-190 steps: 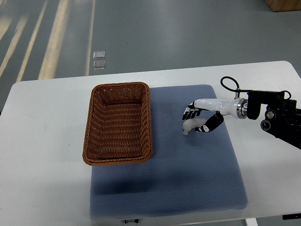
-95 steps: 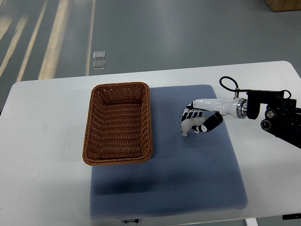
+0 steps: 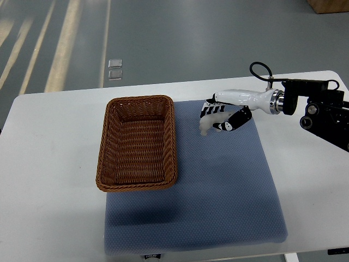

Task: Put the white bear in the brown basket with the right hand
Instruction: 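Lift the bear and carry it with the right hand over the basket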

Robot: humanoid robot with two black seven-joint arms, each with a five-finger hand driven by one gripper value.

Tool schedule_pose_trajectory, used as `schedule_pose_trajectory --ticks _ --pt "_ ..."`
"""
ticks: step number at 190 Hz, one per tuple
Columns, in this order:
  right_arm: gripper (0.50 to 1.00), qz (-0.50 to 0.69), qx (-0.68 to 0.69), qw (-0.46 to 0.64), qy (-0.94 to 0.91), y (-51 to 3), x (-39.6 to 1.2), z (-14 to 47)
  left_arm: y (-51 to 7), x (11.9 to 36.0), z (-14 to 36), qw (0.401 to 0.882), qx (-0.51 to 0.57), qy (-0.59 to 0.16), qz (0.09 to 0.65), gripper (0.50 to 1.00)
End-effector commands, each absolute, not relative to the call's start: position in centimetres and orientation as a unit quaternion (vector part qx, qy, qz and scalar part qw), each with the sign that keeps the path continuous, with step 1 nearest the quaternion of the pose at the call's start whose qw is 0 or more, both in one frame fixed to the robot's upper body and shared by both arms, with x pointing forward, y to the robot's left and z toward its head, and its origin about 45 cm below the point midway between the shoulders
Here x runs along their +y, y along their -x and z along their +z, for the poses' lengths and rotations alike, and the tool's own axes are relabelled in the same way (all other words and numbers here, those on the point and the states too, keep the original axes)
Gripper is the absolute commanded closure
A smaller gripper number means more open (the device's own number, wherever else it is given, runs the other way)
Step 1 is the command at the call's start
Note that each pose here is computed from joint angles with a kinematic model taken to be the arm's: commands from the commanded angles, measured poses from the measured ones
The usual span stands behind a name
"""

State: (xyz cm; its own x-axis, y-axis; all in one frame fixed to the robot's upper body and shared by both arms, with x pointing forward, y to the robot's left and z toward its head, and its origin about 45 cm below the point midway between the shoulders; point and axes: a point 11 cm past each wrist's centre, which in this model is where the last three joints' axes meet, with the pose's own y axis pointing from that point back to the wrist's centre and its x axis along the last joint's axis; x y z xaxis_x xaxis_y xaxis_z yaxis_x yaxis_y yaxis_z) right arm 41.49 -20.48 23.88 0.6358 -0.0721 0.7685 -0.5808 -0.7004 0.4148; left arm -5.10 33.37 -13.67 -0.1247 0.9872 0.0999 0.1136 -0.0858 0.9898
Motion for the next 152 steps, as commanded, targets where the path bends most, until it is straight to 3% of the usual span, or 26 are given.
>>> schedule_pose_trajectory --ticks 1,63,120,127,133,136,137,138,139,140,141,142,143,144,148,152 --pt "1.000 0.395 -0.183 0.307 -0.846 -41.9 -17.3 25.2 5.1 33.4 -13.7 0.415 0.534 -0.516 0.526 0.500" --pt "1.000 0.420 -0.151 0.258 -0.857 -43.0 -8.0 27.1 5.1 33.4 -13.7 0.415 0.534 -0.515 0.527 0.500" --pt "0.993 0.398 -0.131 0.243 -0.875 -41.8 -3.2 25.0 5.1 33.4 -13.7 0.414 0.534 -0.515 0.527 0.500" --pt "0.957 0.396 -0.131 0.241 -0.876 -41.7 -3.0 24.9 5.1 33.4 -13.7 0.414 0.534 -0.515 0.527 0.500" --pt "0.893 0.394 -0.132 0.241 -0.877 -41.6 -3.0 24.7 5.1 33.4 -13.7 0.415 0.534 -0.516 0.526 0.500" --pt "0.826 0.394 -0.133 0.240 -0.877 -41.6 -3.0 24.8 5.1 33.4 -13.7 0.415 0.534 -0.515 0.527 0.500" --pt "0.826 0.394 -0.133 0.240 -0.877 -41.6 -3.0 24.8 5.1 33.4 -13.7 0.414 0.534 -0.515 0.527 0.500" --pt "0.781 0.394 -0.134 0.239 -0.877 -41.7 -3.0 24.8 5.1 33.4 -13.7 0.416 0.533 -0.515 0.527 0.500" --pt "0.781 0.394 -0.134 0.239 -0.877 -41.7 -3.0 24.8 5.1 33.4 -13.7 0.416 0.533 -0.515 0.527 0.500" --pt "0.732 0.393 -0.137 0.239 -0.877 -41.7 -3.1 24.7 5.1 33.4 -13.7 0.415 0.534 -0.515 0.527 0.500" --pt "0.732 0.393 -0.137 0.239 -0.877 -41.7 -3.1 24.7 5.1 33.4 -13.7 0.414 0.534 -0.515 0.527 0.500" --pt "0.683 0.392 -0.139 0.237 -0.878 -41.7 -3.0 24.8 5.1 33.4 -13.7 0.415 0.534 -0.516 0.526 0.500" --pt "0.683 0.392 -0.139 0.237 -0.878 -41.7 -3.0 24.8 5.1 33.4 -13.7 0.415 0.534 -0.516 0.526 0.500" --pt "0.646 0.392 -0.142 0.235 -0.878 -41.7 -3.0 24.8 5.1 33.4 -13.7 0.415 0.534 -0.516 0.526 0.500" --pt "0.599 0.393 -0.146 0.234 -0.877 -41.9 -3.1 24.8 5.1 33.4 -13.7 0.415 0.534 -0.515 0.527 0.500" --pt "0.593 0.392 -0.152 0.232 -0.877 -41.9 -3.2 24.8 5.1 33.4 -13.7 0.415 0.534 -0.516 0.526 0.500"
